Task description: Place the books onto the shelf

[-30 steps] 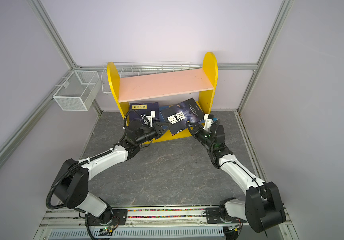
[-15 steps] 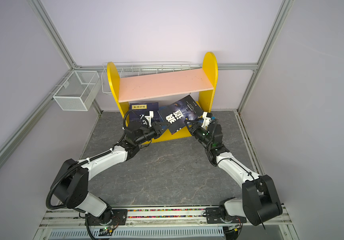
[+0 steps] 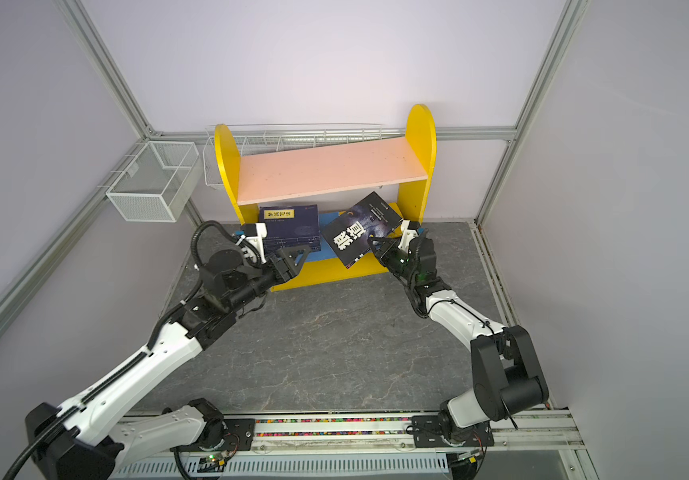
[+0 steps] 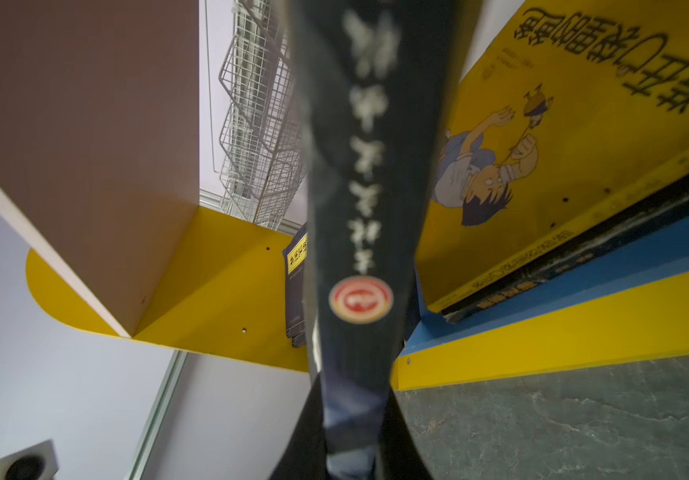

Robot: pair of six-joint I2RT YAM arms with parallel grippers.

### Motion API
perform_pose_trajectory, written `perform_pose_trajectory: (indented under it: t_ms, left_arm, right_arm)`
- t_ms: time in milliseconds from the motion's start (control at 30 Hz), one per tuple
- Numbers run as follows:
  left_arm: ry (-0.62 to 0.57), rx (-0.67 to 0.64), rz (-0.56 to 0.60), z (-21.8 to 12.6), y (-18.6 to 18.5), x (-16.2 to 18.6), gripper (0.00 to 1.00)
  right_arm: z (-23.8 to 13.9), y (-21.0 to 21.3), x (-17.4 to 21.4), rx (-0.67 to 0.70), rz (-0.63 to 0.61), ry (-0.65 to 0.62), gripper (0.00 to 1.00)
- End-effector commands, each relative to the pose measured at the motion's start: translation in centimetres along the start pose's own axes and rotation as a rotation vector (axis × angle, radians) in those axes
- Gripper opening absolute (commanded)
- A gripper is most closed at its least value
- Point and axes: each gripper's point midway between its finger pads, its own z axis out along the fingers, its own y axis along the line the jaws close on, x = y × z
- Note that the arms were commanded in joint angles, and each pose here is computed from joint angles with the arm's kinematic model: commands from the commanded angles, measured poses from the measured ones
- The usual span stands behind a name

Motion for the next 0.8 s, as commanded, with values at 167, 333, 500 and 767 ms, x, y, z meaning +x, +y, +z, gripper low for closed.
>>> perform_pose_trajectory:
  t_ms: [167,333,500,767]
  left_arm:
    - [-0.032,-0.297,0.023,-4.5,7.2,1.7,0.65]
    - [-0.014,-0.296,0.026,-4.6,7.2,2.0,0.65]
    - [0.005,-0.294,0.028,-4.3,7.1,2.2,0.65]
    - [0.034,-0.296,0.016,-3.7,7.7,3.2,0.65]
  right_arm:
    - [1.0,-0.1,-4.0,-0.028,0.013,-0.142,0.07]
    - [1.8,-1.9,-4.8,-0.004,0.068,-0.188,0.08]
    - [2.4,-2.6,-5.7,0.006,0.122,-0.238,0.08]
    - [3.1,-1.7,-7.5,-0.068,0.224,-0.302,0.09]
